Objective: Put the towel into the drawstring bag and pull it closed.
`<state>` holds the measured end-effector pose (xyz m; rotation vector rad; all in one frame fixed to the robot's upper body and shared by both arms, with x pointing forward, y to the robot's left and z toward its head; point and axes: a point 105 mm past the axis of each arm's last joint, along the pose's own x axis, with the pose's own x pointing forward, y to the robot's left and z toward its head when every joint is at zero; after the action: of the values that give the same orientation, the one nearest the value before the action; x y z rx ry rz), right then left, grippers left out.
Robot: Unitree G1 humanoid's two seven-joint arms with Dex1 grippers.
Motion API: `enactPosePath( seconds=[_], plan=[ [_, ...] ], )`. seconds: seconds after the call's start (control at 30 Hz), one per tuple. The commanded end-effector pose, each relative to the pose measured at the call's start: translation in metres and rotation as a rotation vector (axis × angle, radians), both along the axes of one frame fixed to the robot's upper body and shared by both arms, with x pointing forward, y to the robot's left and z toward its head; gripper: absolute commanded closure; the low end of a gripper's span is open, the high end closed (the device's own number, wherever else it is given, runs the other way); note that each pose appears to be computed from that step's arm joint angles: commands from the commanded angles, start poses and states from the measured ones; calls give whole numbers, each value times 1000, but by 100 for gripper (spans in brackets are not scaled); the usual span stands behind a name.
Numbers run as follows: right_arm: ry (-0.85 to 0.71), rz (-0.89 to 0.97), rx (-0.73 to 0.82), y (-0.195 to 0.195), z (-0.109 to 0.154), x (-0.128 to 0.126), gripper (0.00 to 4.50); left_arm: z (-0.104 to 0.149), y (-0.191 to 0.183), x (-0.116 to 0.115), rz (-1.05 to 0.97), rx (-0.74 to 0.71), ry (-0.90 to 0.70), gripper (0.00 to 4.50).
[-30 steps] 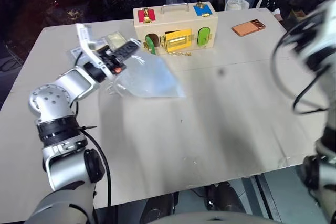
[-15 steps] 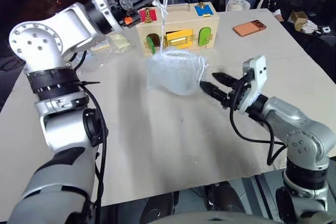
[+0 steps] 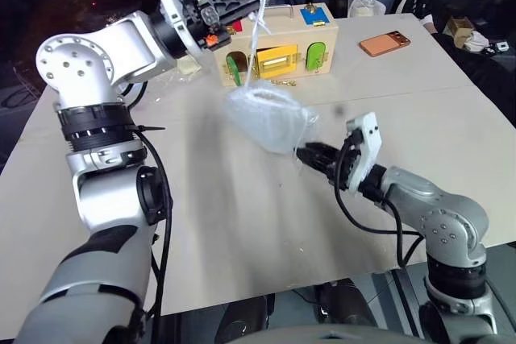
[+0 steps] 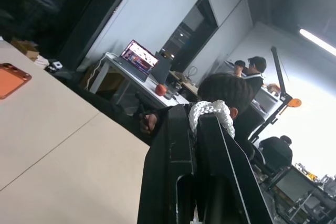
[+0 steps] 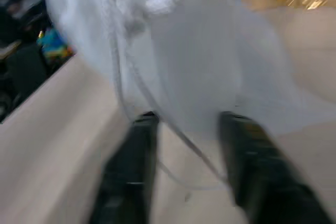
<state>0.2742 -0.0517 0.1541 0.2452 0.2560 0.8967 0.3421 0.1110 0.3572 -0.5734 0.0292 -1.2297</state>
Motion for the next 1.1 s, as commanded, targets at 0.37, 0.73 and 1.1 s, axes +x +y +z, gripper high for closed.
enactPosePath(
  seconds=[0.37, 0.73, 1.1],
  plan=[
    [-156, 0, -33, -17, 16, 3, 441, 12, 12, -3, 58, -14, -70, 450],
    [-101, 13, -73, 12, -13, 13, 55, 14, 8, -5, 60, -23, -74, 450],
    [-67, 21, 57, 31, -13, 34, 182, 13, 8, -6, 70, -24, -74, 450]
  ],
)
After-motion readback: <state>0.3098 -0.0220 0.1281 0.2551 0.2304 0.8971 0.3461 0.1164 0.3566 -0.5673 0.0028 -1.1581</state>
